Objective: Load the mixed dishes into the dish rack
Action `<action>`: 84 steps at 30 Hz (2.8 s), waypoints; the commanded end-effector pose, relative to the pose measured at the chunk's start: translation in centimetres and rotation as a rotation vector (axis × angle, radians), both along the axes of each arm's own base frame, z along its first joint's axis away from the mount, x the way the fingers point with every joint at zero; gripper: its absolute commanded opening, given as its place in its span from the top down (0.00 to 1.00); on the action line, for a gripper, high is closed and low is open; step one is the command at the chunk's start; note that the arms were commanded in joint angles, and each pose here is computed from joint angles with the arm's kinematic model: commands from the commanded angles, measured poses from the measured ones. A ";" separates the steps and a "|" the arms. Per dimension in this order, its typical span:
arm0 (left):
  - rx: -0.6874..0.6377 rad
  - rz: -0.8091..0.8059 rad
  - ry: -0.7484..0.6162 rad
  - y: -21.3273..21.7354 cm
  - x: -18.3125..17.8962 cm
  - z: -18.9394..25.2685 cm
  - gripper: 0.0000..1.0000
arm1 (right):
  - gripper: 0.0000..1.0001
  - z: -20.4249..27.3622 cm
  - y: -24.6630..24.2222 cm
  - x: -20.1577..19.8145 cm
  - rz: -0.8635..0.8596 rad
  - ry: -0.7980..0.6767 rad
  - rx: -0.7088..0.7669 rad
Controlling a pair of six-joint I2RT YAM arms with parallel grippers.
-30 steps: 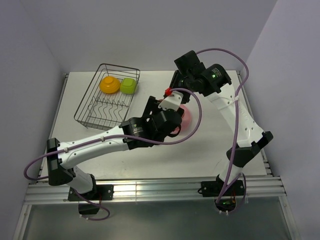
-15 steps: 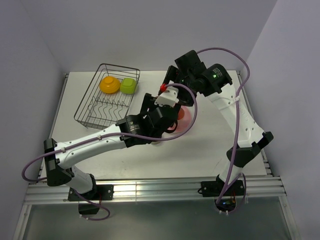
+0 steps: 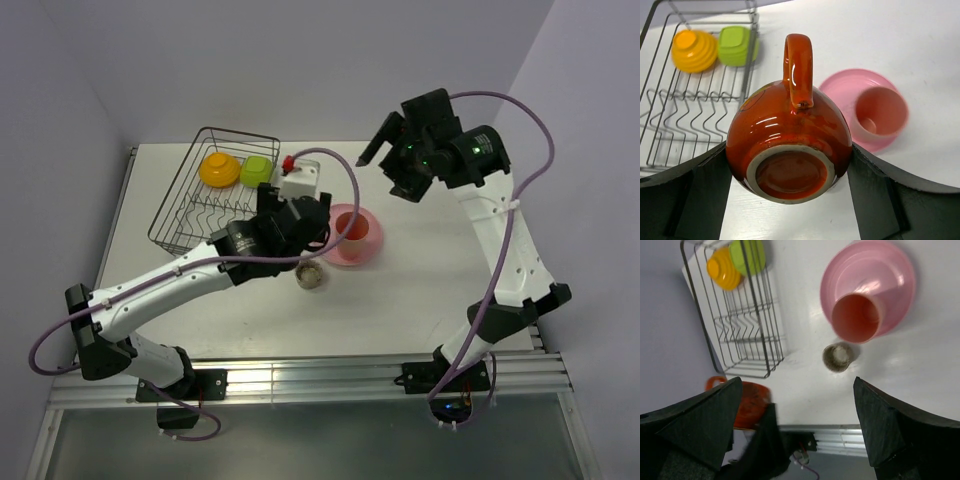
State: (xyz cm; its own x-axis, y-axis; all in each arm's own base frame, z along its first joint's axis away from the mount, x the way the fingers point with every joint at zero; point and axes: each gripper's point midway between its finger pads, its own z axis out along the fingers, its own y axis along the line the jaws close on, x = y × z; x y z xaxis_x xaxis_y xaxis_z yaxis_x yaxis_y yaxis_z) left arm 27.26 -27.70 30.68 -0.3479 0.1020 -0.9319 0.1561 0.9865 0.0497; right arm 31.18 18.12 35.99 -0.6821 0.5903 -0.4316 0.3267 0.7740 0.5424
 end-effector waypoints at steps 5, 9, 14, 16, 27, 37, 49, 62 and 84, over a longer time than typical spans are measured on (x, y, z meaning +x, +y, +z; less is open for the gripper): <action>-0.229 0.251 0.057 7.9 4.6 1.5 1.00 | 0.00 0.8 -6.0 -1.1 -0.126 -0.083 -0.043; -0.260 0.423 0.054 12.0 8.5 2.0 1.00 | 0.00 -0.6 -6.4 -1.8 -0.107 -0.061 -0.070; -0.329 0.542 0.095 14.0 13.2 1.2 1.00 | 0.01 -3.3 -6.3 -2.5 -0.075 0.001 -0.095; -0.388 0.574 0.107 14.7 14.9 0.8 1.00 | 0.01 -3.9 -6.3 -3.0 -0.058 0.013 -0.100; -0.582 0.758 0.187 17.9 23.0 -5.0 1.00 | 0.01 -6.8 -7.1 -4.2 -0.022 0.069 -0.168; -0.615 0.823 0.287 18.1 26.0 -9.7 1.00 | 0.01 -7.6 -7.5 -4.2 -0.021 0.070 -0.179; -0.667 0.845 0.420 17.1 25.4 -14.2 1.00 | 0.01 -8.0 -8.6 -4.2 -0.048 0.069 -0.177; -0.698 0.871 0.532 15.7 25.6 -17.8 1.00 | 0.01 -8.0 -9.0 -4.7 -0.066 0.060 -0.154; -0.685 0.885 0.592 14.9 25.9 -20.5 0.71 | 0.02 -9.0 -9.8 -4.9 -0.079 0.068 -0.154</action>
